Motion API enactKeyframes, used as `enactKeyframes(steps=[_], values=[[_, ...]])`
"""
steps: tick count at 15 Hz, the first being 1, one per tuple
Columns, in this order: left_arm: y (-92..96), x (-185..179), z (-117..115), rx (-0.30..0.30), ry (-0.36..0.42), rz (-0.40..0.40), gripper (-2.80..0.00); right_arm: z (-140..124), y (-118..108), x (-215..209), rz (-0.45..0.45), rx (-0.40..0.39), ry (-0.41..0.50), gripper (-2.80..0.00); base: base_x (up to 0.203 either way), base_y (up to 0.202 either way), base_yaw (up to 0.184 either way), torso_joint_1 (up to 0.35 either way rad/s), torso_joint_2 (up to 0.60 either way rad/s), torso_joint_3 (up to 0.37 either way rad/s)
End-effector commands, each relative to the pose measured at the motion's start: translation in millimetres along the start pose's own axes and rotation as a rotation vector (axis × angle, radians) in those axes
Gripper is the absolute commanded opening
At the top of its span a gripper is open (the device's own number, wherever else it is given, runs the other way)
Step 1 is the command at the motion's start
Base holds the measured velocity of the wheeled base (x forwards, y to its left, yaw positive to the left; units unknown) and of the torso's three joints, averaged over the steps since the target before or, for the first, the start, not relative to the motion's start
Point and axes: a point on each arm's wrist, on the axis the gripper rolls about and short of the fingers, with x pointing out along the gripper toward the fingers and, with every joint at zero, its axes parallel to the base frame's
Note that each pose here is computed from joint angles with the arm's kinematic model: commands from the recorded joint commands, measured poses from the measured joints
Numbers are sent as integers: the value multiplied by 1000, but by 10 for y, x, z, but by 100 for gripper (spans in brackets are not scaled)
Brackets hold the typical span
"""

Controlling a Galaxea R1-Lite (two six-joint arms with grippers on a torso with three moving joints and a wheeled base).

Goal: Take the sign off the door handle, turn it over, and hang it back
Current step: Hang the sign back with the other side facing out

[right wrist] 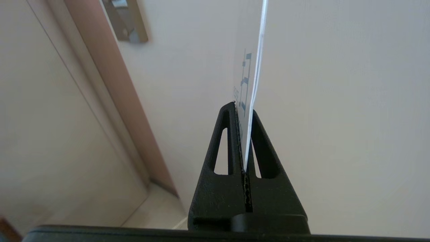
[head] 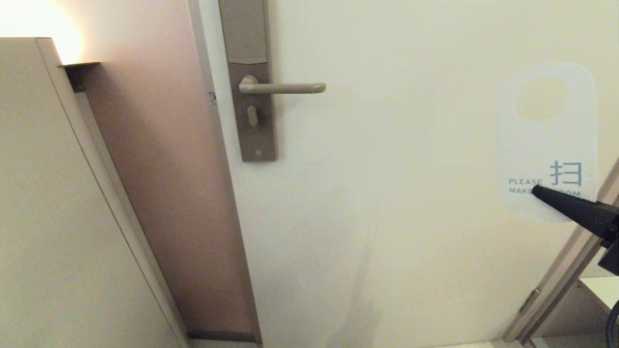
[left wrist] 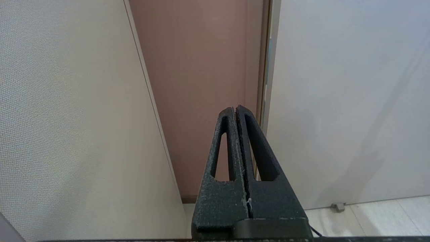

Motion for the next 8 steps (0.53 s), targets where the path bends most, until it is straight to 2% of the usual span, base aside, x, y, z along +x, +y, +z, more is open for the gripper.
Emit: enactKeyframes(steps=[1, 5, 8], values=[[0, 1, 0, 0, 1, 0, -280, 9, -46, 131, 2, -16, 2, -280, 0, 0, 0, 0, 0, 0], [0, 1, 0, 0, 1, 0, -280, 105, -105, 337, -10, -126, -38, -280, 0, 0, 0, 0, 0, 0], [0, 1, 0, 0, 1, 0, -280, 120, -95, 336, -2, -173, -43, -280, 0, 0, 0, 0, 0, 0]])
